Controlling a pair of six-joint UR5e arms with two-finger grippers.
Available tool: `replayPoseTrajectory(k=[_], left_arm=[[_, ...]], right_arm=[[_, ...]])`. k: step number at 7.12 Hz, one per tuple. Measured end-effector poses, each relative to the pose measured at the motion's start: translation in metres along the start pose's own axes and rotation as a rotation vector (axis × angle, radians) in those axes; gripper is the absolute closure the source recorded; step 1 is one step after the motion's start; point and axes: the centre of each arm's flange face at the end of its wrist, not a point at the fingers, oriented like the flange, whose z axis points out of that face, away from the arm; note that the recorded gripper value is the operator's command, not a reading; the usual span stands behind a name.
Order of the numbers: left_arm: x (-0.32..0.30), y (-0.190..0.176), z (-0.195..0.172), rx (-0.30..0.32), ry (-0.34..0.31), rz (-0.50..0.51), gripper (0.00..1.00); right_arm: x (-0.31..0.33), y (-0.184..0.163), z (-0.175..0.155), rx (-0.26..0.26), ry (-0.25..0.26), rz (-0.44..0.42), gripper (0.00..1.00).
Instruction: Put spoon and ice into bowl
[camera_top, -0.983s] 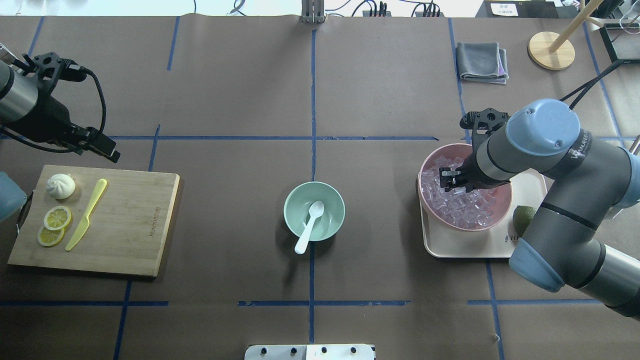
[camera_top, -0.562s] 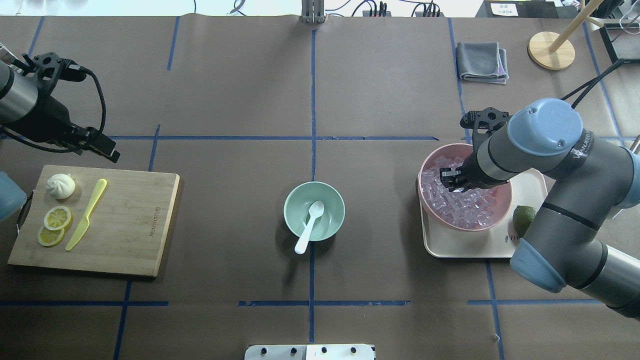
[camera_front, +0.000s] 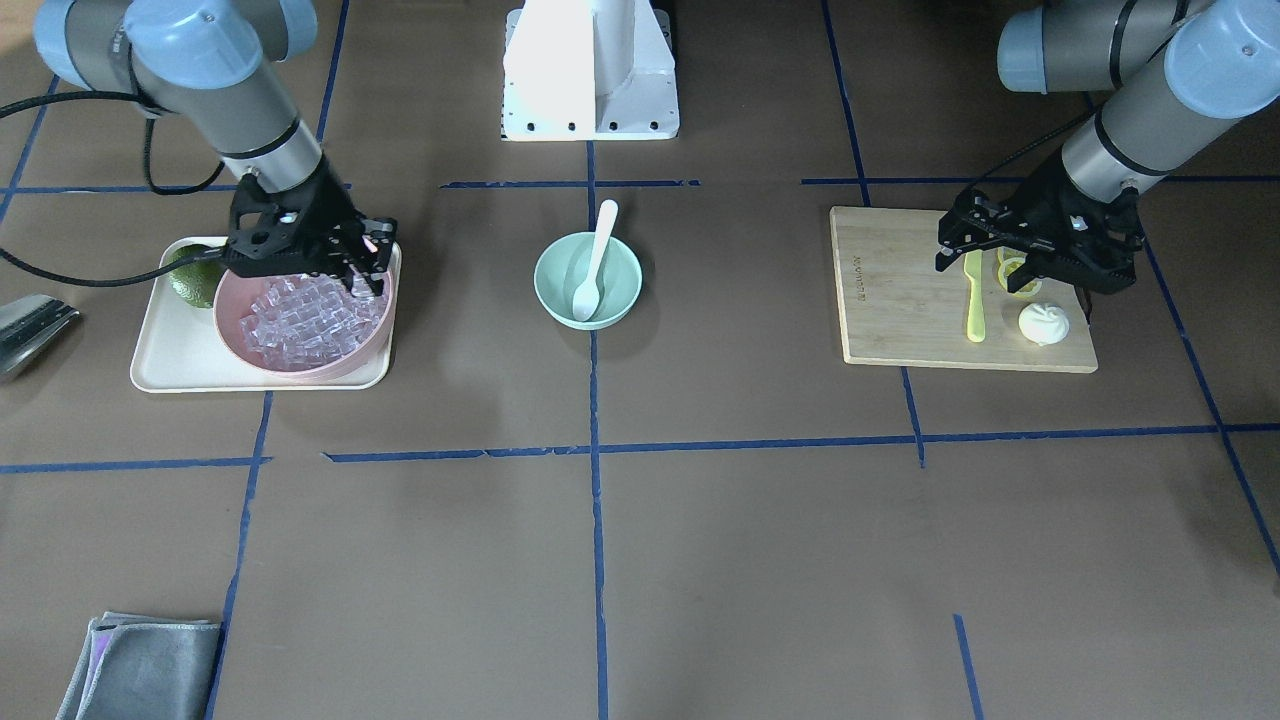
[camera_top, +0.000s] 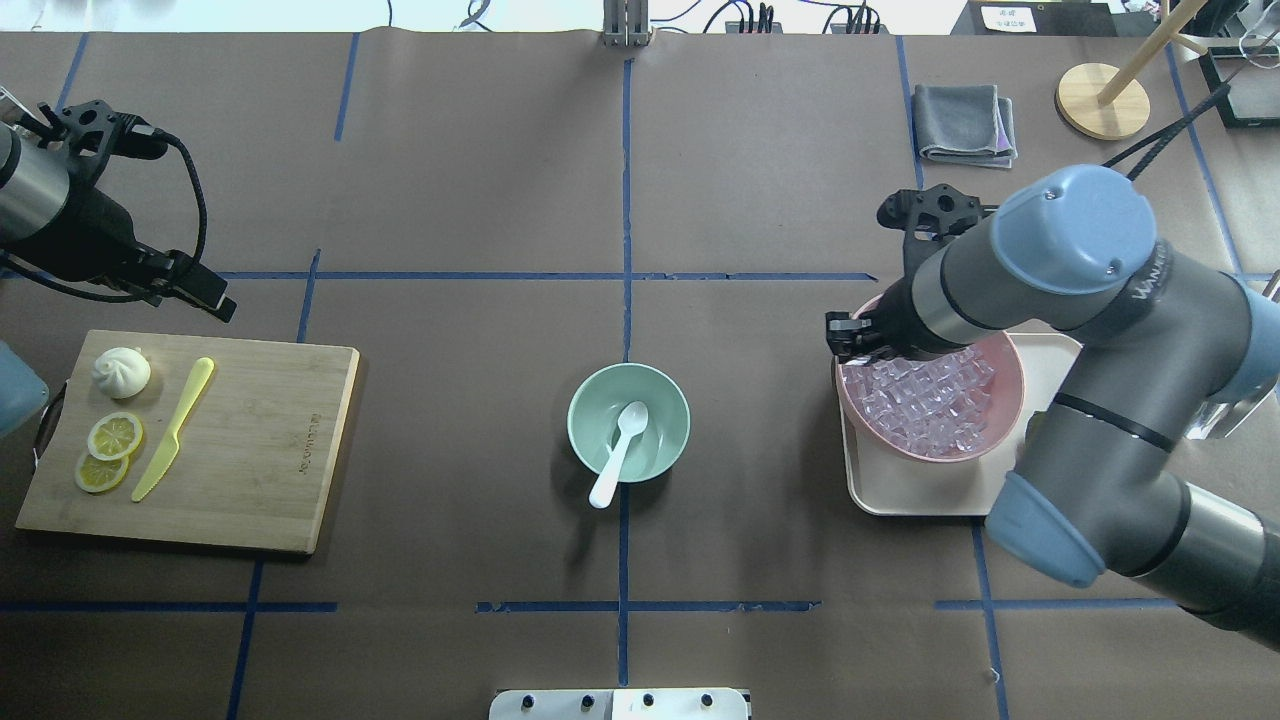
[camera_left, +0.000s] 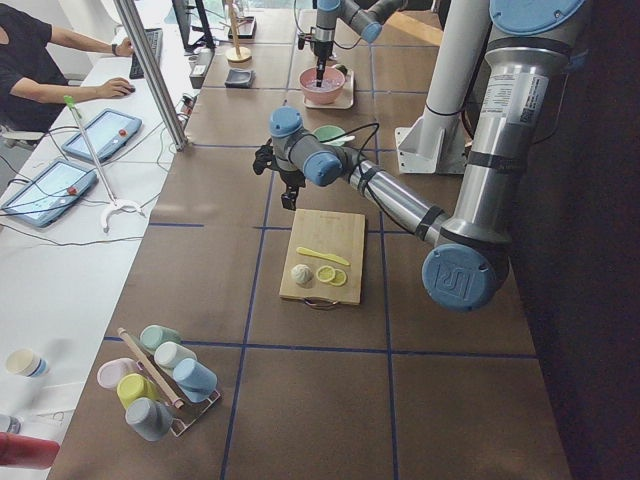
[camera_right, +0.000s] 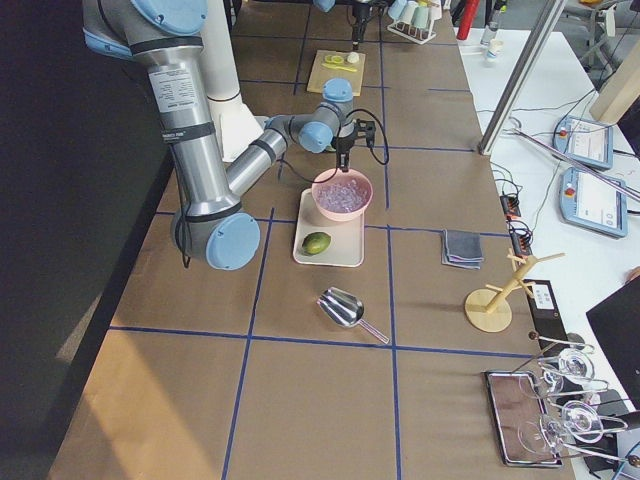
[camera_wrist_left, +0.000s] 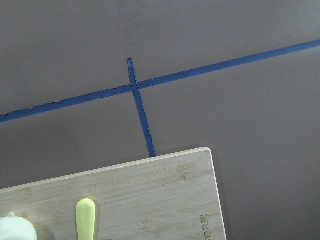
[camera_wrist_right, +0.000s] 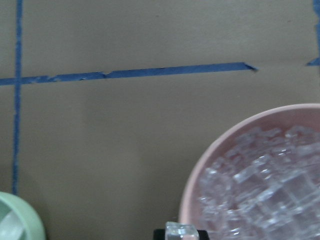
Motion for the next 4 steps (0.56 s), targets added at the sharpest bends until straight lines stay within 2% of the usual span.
replayPoseTrajectory(k=[2,3,4], left_arm=[[-0.029,0.011,-0.006,0.004,-0.020,0.028,0.10],[-0.040,0.014,-0.008,0.006,-0.027,0.039,0.10],[-0.044,0.015,-0.010,0.007,-0.030,0.043,0.09]], right_arm=[[-0.078,0.021,0.006,-0.026,-0.074,0.108,1.00],[-0.114,0.028,0.018,-0.021,-0.084,0.153,0.98],[-0.143,0.033,0.033,-0.007,-0.081,0.178,0.89]])
